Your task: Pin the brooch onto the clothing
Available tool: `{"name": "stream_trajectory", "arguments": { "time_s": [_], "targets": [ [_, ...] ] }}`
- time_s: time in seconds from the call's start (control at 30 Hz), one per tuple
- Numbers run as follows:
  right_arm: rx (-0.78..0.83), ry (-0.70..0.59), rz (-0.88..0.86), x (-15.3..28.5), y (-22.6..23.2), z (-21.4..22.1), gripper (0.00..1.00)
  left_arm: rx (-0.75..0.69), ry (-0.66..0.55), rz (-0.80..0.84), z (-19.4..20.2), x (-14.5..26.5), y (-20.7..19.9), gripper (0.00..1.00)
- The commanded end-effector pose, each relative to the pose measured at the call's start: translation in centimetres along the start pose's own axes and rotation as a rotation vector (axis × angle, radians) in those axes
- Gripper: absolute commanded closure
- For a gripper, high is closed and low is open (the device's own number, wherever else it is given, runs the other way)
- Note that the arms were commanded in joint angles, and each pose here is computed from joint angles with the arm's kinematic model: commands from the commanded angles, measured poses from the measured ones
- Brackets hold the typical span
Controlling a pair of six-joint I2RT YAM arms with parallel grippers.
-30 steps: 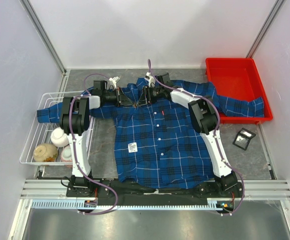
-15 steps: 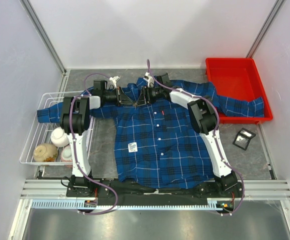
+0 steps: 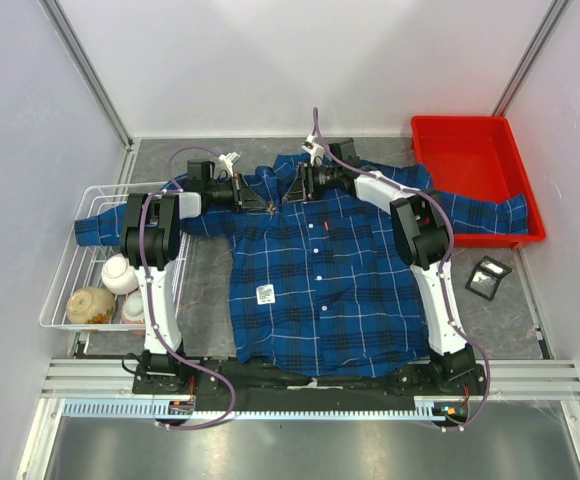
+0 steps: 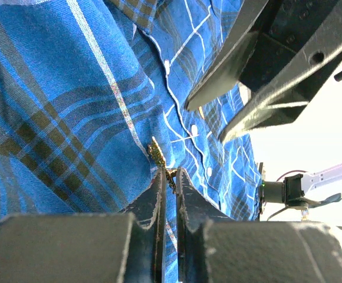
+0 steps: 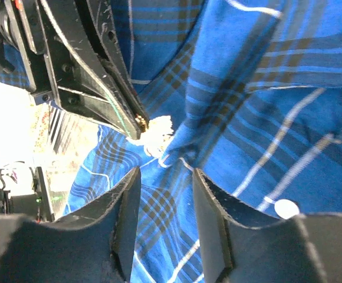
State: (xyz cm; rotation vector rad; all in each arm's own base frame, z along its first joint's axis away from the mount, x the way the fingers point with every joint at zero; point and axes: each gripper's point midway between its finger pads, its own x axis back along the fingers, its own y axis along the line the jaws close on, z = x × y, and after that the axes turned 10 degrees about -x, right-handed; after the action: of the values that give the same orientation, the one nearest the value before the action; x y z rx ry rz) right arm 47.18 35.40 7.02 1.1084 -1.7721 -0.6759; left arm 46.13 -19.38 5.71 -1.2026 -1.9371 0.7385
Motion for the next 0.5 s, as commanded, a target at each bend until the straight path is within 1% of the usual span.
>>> {"name": "stream_trajectory", "arguments": {
  "time_s": [0.0,0.03,0.1,0.17,0.27,0.47],
  "targets": [
    [0.023,-0.066,-0.014,1.3,1.6,-2.2,0.60,0.007,-0.032,0.017,-0.8,1.3,0.8,0.98],
    [-0.003,-0.088,0.031,1.2,0.5,-2.4,0.65,0.006,-0.033,0.017,-0.8,1.3,0.8,0.98],
    [-0.009,-0.105,0.062,0.9,-0.4,-2.6,0.75,0.004,-0.033,0.020,-0.9,1.4,0.7,0.98],
    [-0.013,-0.119,0.096,0.6,-1.3,-2.9,0.77,0.005,-0.034,0.019,-0.9,1.4,0.7,0.98],
    [-0.002,-0.098,0.086,-0.5,-1.2,-2.3,0.78,0.010,-0.031,0.018,-0.7,1.4,0.8,0.98],
    [-0.008,-0.064,0.076,-2.4,-1.5,-1.0,0.65,0.006,-0.037,0.024,-1.0,1.4,0.8,0.98]
  ]
}}
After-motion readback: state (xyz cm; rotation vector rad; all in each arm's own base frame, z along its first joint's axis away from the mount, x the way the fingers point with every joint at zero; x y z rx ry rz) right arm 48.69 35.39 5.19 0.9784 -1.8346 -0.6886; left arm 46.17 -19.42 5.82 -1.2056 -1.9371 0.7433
